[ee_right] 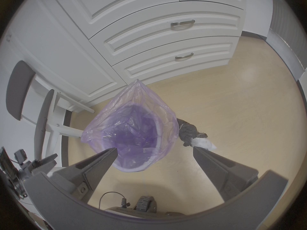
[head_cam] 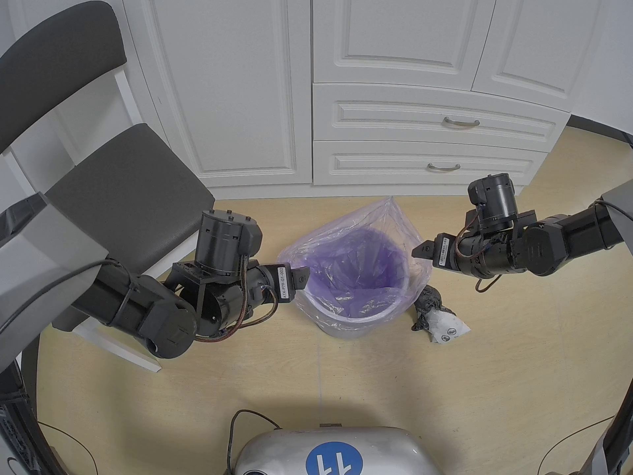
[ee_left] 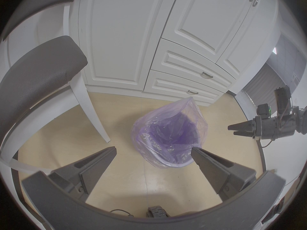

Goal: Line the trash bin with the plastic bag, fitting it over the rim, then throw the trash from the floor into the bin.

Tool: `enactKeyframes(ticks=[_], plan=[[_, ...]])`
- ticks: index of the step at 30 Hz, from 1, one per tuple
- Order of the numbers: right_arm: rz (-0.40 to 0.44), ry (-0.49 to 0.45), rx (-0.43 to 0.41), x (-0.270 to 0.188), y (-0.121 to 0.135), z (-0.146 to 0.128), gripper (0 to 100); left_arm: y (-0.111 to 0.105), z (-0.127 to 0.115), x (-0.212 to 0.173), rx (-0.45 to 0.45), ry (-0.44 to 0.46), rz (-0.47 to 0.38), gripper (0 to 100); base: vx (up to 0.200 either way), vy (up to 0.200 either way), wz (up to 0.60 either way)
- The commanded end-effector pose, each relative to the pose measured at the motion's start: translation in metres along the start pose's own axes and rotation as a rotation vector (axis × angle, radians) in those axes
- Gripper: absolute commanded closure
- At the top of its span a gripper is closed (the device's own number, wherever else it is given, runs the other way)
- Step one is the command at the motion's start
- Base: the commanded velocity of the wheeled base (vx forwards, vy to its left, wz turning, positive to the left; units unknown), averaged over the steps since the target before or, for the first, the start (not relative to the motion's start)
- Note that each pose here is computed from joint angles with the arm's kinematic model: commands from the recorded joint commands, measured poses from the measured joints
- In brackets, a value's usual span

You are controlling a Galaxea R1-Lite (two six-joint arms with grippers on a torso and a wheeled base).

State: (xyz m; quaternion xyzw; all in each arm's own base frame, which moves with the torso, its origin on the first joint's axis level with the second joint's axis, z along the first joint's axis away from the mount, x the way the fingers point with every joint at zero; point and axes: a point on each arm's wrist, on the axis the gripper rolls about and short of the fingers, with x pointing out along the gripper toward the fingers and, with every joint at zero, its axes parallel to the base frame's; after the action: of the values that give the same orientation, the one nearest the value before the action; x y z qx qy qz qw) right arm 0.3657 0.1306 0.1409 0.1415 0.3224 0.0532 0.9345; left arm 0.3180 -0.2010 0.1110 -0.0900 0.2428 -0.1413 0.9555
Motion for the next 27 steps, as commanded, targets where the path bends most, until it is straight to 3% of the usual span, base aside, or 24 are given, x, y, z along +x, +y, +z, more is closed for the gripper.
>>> enactKeyframes(ticks=[1,10,14,20,27], plan=[[0.022,-0.005,0.010,0.003,0.002,0.005,0,0.000,-0.001,0.001,-0.001,0.002,0.003,0,0.000,0.000,0.00],[0.085,-0.143,0.010,0.009,-0.002,-0.004,0,0.000,-0.002,0.001,0.008,0.053,0.021,0,0.000,0.000,0.00],[0.060,-0.124,-0.068,0.011,-0.005,-0.011,0,-0.001,-0.004,0.001,-0.010,0.042,0.014,0,0.000,0.000,0.00],[0.054,-0.113,-0.070,0.004,-0.004,-0.007,0,-0.005,-0.003,-0.002,-0.031,-0.016,-0.021,0,0.000,0.000,0.00],[0.040,-0.136,-0.067,0.001,-0.004,-0.004,0,-0.006,-0.003,0.002,-0.028,-0.017,-0.026,0,0.000,0.000,0.00]])
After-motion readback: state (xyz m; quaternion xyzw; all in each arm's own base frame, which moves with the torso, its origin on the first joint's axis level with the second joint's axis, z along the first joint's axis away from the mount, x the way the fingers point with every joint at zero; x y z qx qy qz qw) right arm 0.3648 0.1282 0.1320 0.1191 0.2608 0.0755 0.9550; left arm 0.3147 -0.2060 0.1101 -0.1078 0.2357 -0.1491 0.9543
